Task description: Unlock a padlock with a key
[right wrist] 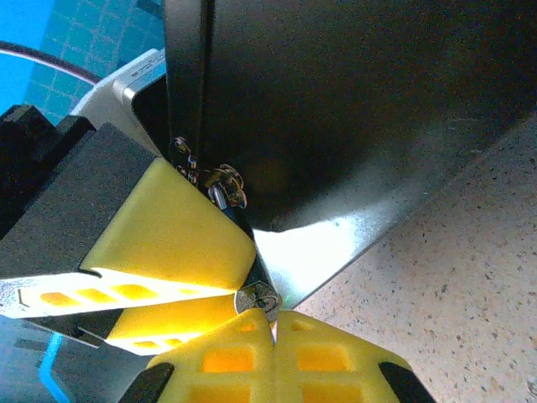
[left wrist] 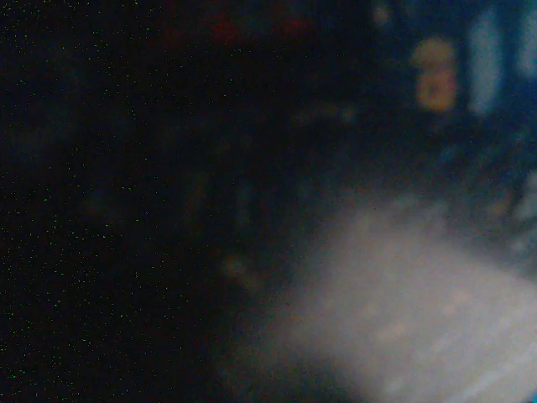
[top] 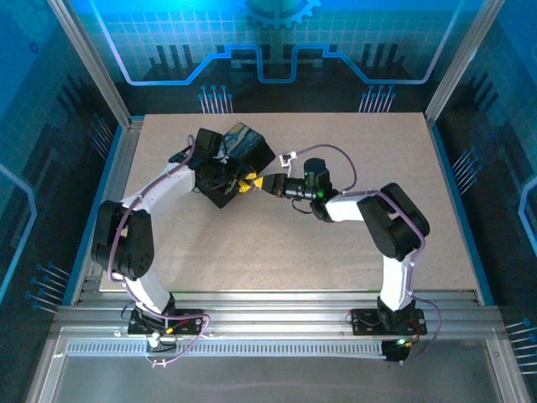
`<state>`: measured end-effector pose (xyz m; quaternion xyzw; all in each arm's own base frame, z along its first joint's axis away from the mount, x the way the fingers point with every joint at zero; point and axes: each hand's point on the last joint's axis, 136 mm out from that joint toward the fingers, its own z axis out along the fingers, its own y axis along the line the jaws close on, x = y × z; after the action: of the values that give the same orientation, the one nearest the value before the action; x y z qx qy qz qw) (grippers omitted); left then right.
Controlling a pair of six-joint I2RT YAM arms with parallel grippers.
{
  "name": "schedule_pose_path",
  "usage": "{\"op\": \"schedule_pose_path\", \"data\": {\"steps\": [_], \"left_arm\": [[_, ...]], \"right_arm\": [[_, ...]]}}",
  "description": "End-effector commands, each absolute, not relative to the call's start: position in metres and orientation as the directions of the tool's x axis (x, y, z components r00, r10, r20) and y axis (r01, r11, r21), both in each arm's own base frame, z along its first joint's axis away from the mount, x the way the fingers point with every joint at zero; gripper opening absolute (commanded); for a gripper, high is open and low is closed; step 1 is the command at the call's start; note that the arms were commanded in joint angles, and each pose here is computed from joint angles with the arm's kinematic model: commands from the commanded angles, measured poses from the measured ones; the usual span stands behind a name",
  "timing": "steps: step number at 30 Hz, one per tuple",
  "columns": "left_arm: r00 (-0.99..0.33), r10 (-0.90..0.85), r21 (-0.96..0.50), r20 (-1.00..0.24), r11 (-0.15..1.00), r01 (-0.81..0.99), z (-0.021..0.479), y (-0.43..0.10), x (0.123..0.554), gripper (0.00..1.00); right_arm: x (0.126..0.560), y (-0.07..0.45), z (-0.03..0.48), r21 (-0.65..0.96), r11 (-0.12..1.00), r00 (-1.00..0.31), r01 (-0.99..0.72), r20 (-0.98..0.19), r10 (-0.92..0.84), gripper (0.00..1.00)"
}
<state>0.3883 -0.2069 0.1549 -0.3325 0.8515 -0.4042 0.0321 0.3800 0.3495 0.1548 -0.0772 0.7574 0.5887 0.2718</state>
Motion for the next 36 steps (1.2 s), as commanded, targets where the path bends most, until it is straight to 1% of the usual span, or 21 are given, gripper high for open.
{"op": "schedule_pose_path", "data": {"steps": [1,3,5,10,12,15,18,19,21,22,23,26,29,31,36], "left_arm": [[-0.812,-0.492,-0.703,0.314,0.454,-0.547,0.151,-0.232,0.360,0.01],[-0.808,-0.500,-0.702,0.312,0.452,-0.551,0.151,-0.228,0.362,0.01],[-0.813,-0.501,-0.700,0.296,0.465,-0.542,0.153,-0.224,0.362,0.01],[-0.817,-0.505,-0.694,0.279,0.482,-0.535,0.150,-0.218,0.362,0.01],[-0.818,-0.505,-0.690,0.275,0.489,-0.534,0.150,-0.217,0.362,0.01],[-0.833,-0.479,-0.685,0.275,0.510,-0.520,0.151,-0.219,0.361,0.01],[-0.848,-0.454,-0.662,0.274,0.551,-0.509,0.153,-0.217,0.358,0.00],[-0.850,-0.451,-0.656,0.273,0.559,-0.507,0.153,-0.216,0.357,0.00],[-0.854,-0.448,-0.646,0.266,0.574,-0.503,0.152,-0.215,0.356,0.00],[-0.852,-0.447,-0.636,0.271,0.581,-0.507,0.151,-0.214,0.354,0.00],[-0.852,-0.444,-0.629,0.277,0.586,-0.510,0.149,-0.214,0.354,0.00],[-0.844,-0.440,-0.611,0.307,0.589,-0.529,0.145,-0.215,0.352,0.00],[-0.841,-0.425,-0.597,0.335,0.595,-0.538,0.143,-0.217,0.350,0.00],[-0.839,-0.419,-0.587,0.348,0.601,-0.543,0.143,-0.217,0.349,0.00],[-0.837,-0.408,-0.579,0.363,0.605,-0.546,0.143,-0.215,0.349,0.00]], "right_arm": [[0.352,0.368,0.239,0.710,0.161,-0.697,-0.686,-0.704,0.136,0.13],[0.353,0.360,0.228,0.709,0.190,-0.704,-0.679,-0.702,0.106,0.22],[0.354,0.350,0.214,0.712,0.233,-0.719,-0.662,-0.691,0.069,0.34],[0.353,0.323,0.194,0.649,0.370,-0.697,-0.664,-0.717,0.005,0.45],[0.348,0.313,0.189,0.591,0.428,-0.669,-0.684,-0.742,-0.045,0.47],[0.344,0.295,0.182,0.445,0.522,-0.592,-0.727,-0.792,-0.149,0.48],[0.350,0.279,0.176,0.205,0.618,-0.452,-0.759,-0.849,-0.273,0.44],[0.352,0.277,0.176,0.103,0.630,-0.384,-0.770,-0.863,-0.327,0.44],[0.356,0.277,0.176,-0.092,0.620,-0.238,-0.779,-0.871,-0.429,0.42],[0.356,0.280,0.178,-0.196,0.595,-0.150,-0.779,-0.864,-0.480,0.41],[0.356,0.285,0.179,-0.287,0.557,-0.064,-0.779,-0.848,-0.526,0.40],[0.363,0.296,0.186,-0.498,0.503,0.116,-0.706,-0.783,-0.611,0.33],[0.370,0.305,0.190,-0.619,0.461,0.212,-0.636,-0.714,-0.667,0.29],[0.365,0.308,0.175,-0.675,0.413,0.256,-0.612,-0.663,-0.704,0.28],[0.354,0.321,0.162,-0.704,0.348,0.306,-0.619,-0.624,-0.719,0.30]]}}
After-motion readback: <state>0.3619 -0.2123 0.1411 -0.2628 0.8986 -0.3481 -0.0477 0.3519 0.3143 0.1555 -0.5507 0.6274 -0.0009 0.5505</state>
